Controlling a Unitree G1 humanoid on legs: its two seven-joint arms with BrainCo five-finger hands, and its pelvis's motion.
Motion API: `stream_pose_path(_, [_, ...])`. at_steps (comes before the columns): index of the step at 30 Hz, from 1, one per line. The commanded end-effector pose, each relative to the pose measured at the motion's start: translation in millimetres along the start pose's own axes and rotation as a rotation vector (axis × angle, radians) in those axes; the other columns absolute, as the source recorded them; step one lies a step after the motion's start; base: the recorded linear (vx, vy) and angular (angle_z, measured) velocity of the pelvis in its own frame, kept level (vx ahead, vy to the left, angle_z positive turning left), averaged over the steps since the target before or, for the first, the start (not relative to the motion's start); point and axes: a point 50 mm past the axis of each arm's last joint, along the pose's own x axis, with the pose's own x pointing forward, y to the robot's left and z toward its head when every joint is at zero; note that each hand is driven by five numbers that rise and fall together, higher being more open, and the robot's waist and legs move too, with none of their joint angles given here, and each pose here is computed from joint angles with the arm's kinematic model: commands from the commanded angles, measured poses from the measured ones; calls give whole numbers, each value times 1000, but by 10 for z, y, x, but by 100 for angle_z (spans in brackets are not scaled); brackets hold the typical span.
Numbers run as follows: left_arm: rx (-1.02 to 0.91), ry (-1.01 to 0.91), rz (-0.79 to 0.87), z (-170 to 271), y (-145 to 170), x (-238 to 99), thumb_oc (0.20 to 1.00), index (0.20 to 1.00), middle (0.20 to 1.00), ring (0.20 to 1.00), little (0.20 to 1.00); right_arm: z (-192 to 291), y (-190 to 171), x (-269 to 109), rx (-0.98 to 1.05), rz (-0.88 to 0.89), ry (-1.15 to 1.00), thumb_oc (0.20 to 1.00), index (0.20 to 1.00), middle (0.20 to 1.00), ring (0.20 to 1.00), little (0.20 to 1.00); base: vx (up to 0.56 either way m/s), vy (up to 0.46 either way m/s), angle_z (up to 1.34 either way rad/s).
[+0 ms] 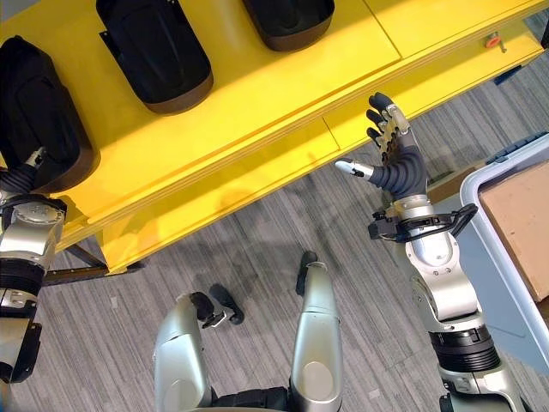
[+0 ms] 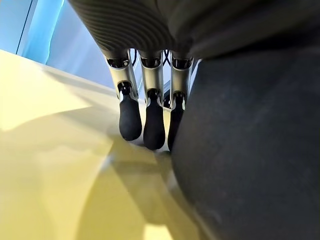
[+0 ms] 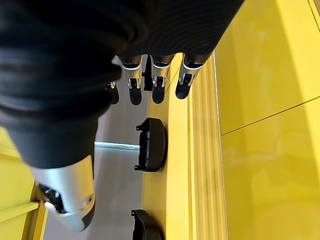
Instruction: Move parts from the plastic box to the shelf.
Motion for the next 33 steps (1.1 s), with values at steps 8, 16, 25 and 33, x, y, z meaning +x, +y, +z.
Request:
stream_pose_path(8, [-288, -66, 242, 281, 377, 96, 1000, 1000, 1000, 1000, 1000, 173, -51, 14, -2, -19, -114, 1000, 1000, 1000, 1000, 1000, 4, -15, 0])
stream_pose_path(16, [-589, -183, 556, 513, 677, -13, 1000, 1000, 1000, 1000, 1000, 147, 10, 2, 5, -28, -105, 1000, 1000, 1000, 1000, 1000, 23, -49, 3])
stream_pose_path(25, [-752, -461, 640, 927, 990, -196, 1000, 1000, 1000, 1000, 1000, 80, 9, -105, 34, -15, -80, 1000, 1000, 1000, 1000, 1000, 30, -57, 2])
stream_pose_path(33, [-805, -509, 177, 497, 533, -807, 1000, 1000, 1000, 1000, 1000, -51, 138, -387, 69, -36, -70, 1000, 1000, 1000, 1000, 1000, 31, -157, 10])
